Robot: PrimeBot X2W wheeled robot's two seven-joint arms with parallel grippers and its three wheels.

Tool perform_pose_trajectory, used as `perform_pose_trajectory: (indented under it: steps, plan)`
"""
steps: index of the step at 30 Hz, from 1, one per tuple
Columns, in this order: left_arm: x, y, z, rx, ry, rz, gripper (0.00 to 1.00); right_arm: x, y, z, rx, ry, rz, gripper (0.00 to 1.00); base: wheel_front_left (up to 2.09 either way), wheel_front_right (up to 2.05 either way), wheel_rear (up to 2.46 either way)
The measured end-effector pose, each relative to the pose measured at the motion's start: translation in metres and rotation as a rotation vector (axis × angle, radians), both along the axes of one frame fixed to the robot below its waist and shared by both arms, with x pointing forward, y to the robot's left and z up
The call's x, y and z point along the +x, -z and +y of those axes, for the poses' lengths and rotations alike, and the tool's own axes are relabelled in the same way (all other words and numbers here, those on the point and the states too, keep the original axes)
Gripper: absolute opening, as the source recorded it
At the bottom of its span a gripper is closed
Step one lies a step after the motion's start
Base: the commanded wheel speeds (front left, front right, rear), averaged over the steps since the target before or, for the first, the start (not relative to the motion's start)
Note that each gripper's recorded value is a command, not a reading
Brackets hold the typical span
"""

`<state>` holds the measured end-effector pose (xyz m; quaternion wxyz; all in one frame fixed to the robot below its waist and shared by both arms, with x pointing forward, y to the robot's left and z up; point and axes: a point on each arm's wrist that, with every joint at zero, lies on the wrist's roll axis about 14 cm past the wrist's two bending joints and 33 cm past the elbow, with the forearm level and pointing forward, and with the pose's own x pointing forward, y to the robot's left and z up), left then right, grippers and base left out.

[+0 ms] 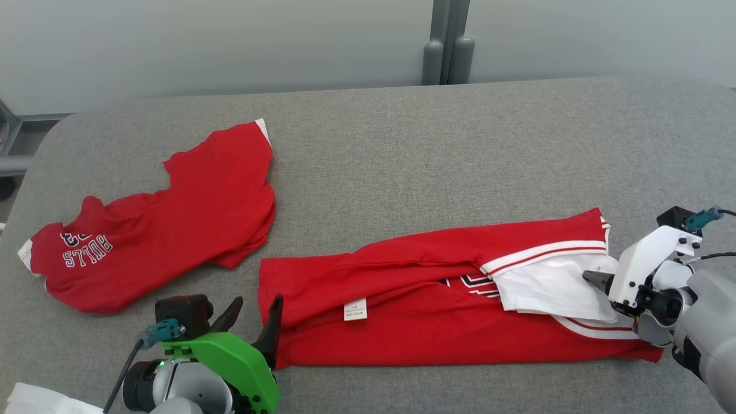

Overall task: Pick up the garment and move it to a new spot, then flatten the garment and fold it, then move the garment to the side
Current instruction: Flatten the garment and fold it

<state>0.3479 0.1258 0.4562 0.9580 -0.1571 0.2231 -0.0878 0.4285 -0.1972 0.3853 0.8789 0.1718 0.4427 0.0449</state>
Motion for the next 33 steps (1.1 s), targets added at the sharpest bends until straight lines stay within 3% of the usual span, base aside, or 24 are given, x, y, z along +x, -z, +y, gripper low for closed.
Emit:
perform_pose_trajectory:
  steps: [9, 10, 11, 12, 13, 14, 20, 33]
  plan:
    - [-0.002, 0.001, 0.004, 0.0, -0.013, 0.004, 1.0, 0.001, 0.002, 0.003, 0.001, 0.003, 0.029, 1.0, 0.0, 0.0, 0.0]
    - [-0.002, 0.001, 0.004, 0.0, -0.013, 0.004, 1.0, 0.001, 0.002, 0.003, 0.004, 0.003, 0.033, 0.82, 0.0, 0.0, 0.0]
    - [-0.003, 0.001, 0.004, 0.0, -0.014, 0.004, 1.0, 0.001, 0.002, 0.004, 0.005, 0.003, 0.033, 0.45, 0.0, 0.0, 0.0]
    - [-0.003, 0.0, 0.004, 0.0, -0.014, 0.003, 1.0, 0.001, 0.002, 0.004, 0.005, 0.003, 0.033, 0.24, 0.0, 0.0, 0.0]
    - [-0.003, 0.0, 0.004, 0.0, -0.014, 0.003, 1.0, 0.001, 0.001, 0.004, 0.006, 0.002, 0.032, 0.08, 0.0, 0.0, 0.0]
    - [-0.003, 0.0, 0.004, 0.0, -0.014, 0.002, 1.0, 0.002, 0.0, 0.004, 0.008, 0.001, 0.029, 0.0, 0.0, 0.0, 0.0]
    - [-0.002, -0.002, 0.001, -0.003, -0.006, -0.005, 1.0, 0.009, -0.012, 0.011, 0.032, -0.012, -0.036, 0.0, 0.0, 0.0, 0.0]
    - [0.006, -0.02, -0.005, 0.027, 0.023, -0.115, 1.0, 0.012, -0.035, -0.022, 0.008, 0.034, -0.122, 0.0, 0.0, 0.0, 0.0]
